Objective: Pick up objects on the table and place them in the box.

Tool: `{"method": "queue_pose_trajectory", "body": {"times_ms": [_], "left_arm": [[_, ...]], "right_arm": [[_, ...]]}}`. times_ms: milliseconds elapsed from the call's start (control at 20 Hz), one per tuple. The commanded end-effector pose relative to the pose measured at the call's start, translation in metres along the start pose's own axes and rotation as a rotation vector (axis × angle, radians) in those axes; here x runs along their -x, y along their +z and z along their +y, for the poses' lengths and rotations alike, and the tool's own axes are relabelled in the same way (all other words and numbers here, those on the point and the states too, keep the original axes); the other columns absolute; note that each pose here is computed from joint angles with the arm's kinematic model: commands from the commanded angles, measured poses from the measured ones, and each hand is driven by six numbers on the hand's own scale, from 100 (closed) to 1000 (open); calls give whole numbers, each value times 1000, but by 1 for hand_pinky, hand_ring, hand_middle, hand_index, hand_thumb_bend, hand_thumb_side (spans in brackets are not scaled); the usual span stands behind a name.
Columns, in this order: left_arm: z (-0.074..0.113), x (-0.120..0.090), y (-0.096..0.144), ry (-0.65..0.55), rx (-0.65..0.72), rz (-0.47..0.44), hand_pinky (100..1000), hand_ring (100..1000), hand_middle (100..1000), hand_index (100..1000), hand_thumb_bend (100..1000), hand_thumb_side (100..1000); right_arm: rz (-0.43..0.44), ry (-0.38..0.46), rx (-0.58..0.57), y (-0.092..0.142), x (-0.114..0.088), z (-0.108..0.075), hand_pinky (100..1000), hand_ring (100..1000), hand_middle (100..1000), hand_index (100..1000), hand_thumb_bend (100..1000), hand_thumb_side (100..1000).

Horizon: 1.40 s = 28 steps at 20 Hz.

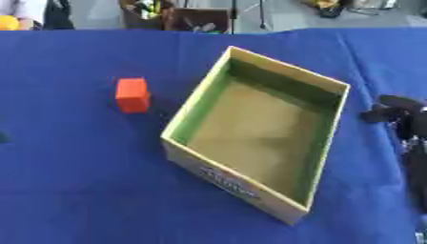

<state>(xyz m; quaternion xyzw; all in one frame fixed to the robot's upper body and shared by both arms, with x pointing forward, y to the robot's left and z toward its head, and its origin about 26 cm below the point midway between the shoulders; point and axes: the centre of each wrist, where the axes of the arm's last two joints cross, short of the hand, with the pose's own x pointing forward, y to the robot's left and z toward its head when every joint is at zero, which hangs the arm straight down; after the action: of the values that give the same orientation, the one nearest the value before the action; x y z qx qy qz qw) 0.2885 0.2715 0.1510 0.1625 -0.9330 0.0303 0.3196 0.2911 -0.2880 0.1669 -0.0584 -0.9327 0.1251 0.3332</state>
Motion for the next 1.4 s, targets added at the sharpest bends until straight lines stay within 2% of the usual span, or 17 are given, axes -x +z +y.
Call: {"method": "queue_pose_trajectory", "body": {"times_ms": [50, 200, 400, 600, 750, 1150, 1400], "left_arm": [[5, -5, -5, -8, -2, -26, 386, 567, 586, 800, 100, 953], [10, -6, -10, -51, 30, -49, 389, 575, 606, 811, 100, 935], [18, -13, -31, -150, 126, -107, 400, 607, 657, 849, 100, 891], [13, -26, -57, -242, 255, -165, 455, 667, 725, 897, 100, 845], [6, -32, -74, -313, 356, -199, 478, 686, 740, 904, 100, 825], [-8, -31, -118, -568, 600, -201, 506, 706, 752, 913, 100, 834], [-3, -30, -151, -781, 701, -170, 541, 731, 769, 914, 100, 832]], "right_arm": [[-28, 17, -5, -4, -6, -3, 895, 675, 541, 780, 100, 926], [-35, 21, -5, -4, -6, -5, 894, 678, 547, 781, 100, 923], [-40, 38, -9, -1, -6, -10, 892, 677, 546, 781, 100, 915], [-34, 50, -23, 1, -6, -12, 891, 677, 545, 780, 100, 912], [-26, 58, -30, 3, -6, -13, 892, 677, 544, 780, 100, 913], [-9, 60, -51, 4, -5, -11, 894, 678, 542, 780, 100, 920], [-6, 54, -64, 4, -5, -9, 895, 678, 541, 780, 100, 923]]}}
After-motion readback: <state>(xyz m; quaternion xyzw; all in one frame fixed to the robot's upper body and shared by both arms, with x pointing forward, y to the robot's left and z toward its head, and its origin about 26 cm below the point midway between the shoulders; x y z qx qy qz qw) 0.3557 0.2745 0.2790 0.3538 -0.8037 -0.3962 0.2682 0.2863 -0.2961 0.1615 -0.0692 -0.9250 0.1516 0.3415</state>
